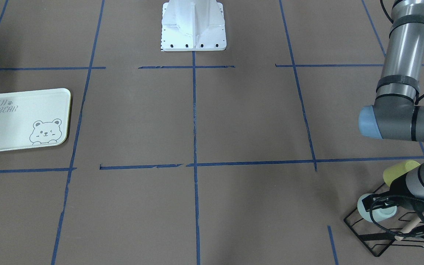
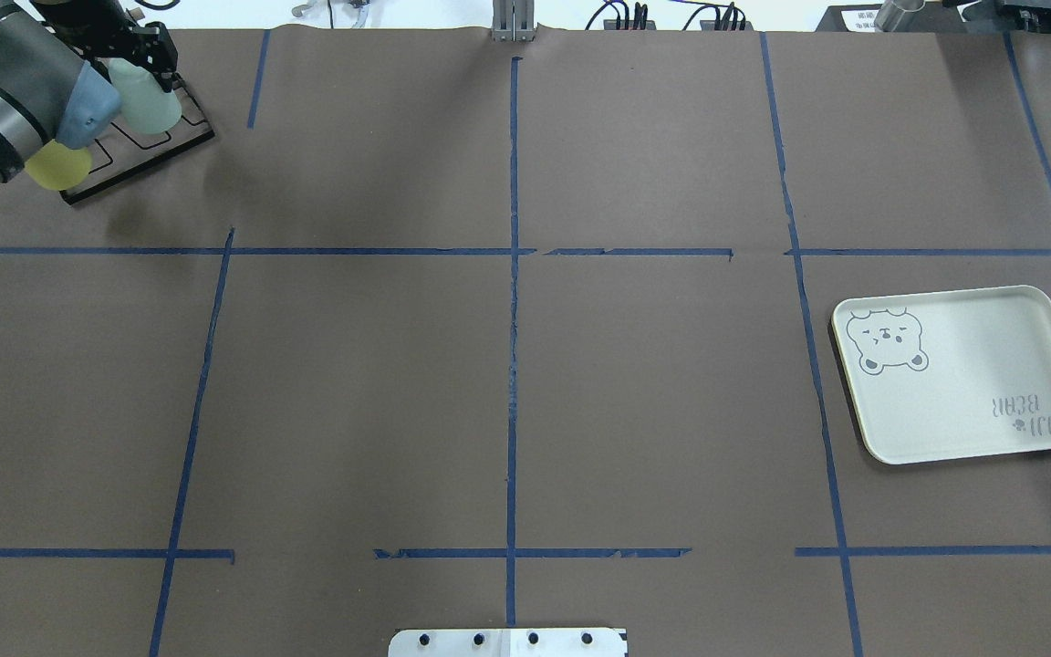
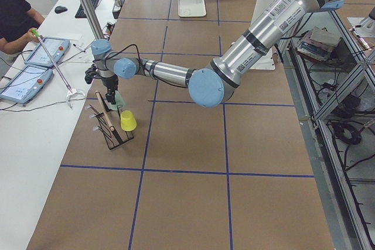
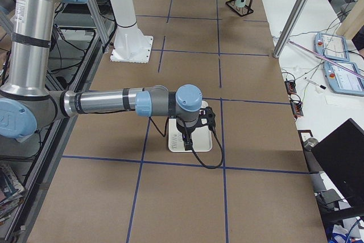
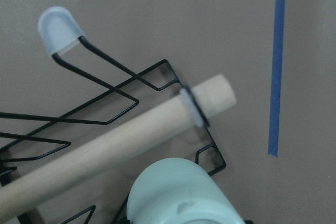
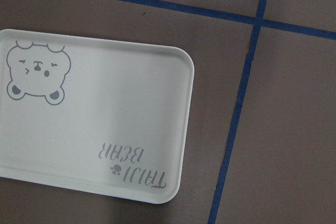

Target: Left arm grabs green cup and hands to right arm on tray

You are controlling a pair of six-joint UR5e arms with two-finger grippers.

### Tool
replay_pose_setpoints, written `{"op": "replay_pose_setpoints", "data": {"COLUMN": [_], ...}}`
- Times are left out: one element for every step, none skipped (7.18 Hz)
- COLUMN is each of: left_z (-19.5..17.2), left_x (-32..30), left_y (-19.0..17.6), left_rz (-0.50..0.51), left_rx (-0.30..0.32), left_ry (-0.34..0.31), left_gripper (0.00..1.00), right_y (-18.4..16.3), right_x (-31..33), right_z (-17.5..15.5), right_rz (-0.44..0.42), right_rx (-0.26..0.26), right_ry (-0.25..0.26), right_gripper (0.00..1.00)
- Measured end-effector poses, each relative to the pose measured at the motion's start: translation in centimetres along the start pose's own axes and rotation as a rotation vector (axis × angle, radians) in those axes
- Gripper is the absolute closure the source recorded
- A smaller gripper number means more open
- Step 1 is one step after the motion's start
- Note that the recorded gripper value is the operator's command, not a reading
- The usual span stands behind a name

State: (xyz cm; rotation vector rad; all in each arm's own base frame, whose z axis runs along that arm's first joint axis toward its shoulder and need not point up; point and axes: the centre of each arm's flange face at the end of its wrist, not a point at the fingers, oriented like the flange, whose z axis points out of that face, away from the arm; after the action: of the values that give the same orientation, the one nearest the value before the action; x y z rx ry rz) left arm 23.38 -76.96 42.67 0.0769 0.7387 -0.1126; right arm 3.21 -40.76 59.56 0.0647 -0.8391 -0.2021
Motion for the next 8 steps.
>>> {"op": "replay_pose_setpoints", "data": {"left_z": [-2.5, -5.4, -8.1, -10.7, -13.0, -14.8, -16.0, -16.7], "left_x": [-1.2, -2.7, -3.4, -3.1, -2.0, -0.6, 1.2, 4.1], "left_y": [0.1, 1.3, 3.0, 4.8, 6.2, 7.7, 9.5, 11.8], "left_rz": [-0.010, -0.014, -0.007, 0.006, 0.016, 0.009, -0.022, -0.052], "left_rx": [0.011, 0.024, 0.046, 0.066, 0.086, 0.101, 0.099, 0.080], "left_ry": [0.036, 0.083, 0.114, 0.135, 0.153, 0.181, 0.222, 0.269], "left_gripper": [0.93, 0.93, 0.93, 0.93, 0.93, 0.93, 0.93, 0.93], "right_y": [0.0, 0.0, 0.0, -0.2, -0.4, -0.9, -1.7, -2.8], "right_x": [0.0, 0.0, -0.2, -0.5, -1.1, -2.3, -4.0, -6.4], "right_z": [0.0, 0.0, -0.1, -0.2, -0.1, 0.0, 0.3, 0.8], "right_rz": [0.000, 0.000, -0.002, -0.004, -0.009, -0.031, -0.077, -0.116], "right_rx": [0.000, 0.001, 0.003, 0.005, 0.007, 0.017, 0.037, 0.060], "right_ry": [-0.001, -0.001, -0.004, -0.012, -0.046, -0.110, -0.164, -0.195], "right_gripper": [0.00, 0.00, 0.00, 0.00, 0.00, 0.00, 0.00, 0.00]}}
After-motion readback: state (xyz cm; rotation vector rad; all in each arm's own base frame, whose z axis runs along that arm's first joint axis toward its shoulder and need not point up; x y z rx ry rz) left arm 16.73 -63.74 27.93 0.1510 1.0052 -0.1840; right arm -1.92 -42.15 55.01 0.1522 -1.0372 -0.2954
